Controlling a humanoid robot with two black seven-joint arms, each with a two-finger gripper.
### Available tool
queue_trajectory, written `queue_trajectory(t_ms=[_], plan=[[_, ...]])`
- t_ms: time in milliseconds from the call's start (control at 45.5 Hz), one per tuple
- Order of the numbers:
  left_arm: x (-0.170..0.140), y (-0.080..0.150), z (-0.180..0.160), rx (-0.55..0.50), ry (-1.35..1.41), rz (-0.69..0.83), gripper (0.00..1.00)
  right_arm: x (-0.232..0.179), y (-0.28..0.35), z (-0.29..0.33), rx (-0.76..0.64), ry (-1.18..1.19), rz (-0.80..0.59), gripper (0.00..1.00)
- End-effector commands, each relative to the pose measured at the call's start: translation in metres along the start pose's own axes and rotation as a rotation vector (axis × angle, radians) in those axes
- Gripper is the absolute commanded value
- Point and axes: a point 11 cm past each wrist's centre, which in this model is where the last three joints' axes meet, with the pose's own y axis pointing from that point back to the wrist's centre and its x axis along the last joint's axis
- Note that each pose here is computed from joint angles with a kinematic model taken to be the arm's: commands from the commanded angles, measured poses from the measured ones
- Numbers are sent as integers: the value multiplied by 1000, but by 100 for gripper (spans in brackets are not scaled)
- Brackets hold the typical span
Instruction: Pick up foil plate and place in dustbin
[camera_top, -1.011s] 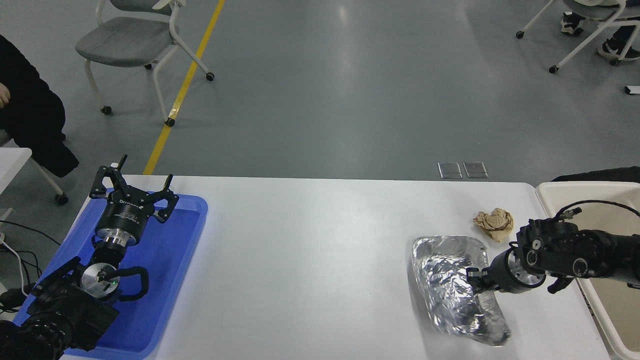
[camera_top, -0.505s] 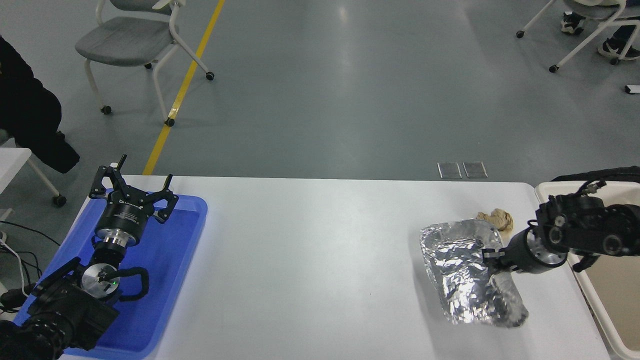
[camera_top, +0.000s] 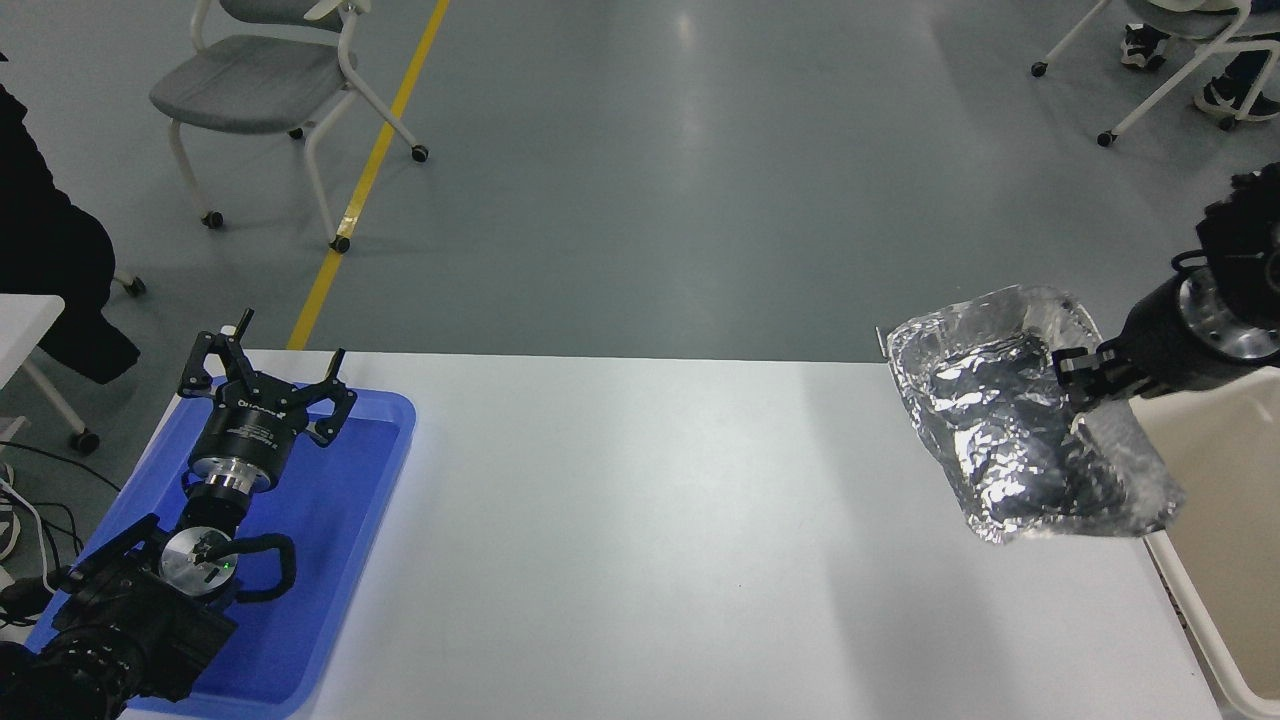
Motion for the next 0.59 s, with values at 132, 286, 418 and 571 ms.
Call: queue_trajectory(t_ms=[132,286,418,571], plan=[[0,0,0,-1,-1,1,100,6,56,1,-68,13,32,0],[0,0,0,0,-1,1,100,3,55,16,-94,-5,28,0],[0,0,-1,1,0,1,100,7,51,70,-168,-85,62,0],[0,0,-1,1,0,1,100,1,37,152,-306,-144,91,0]])
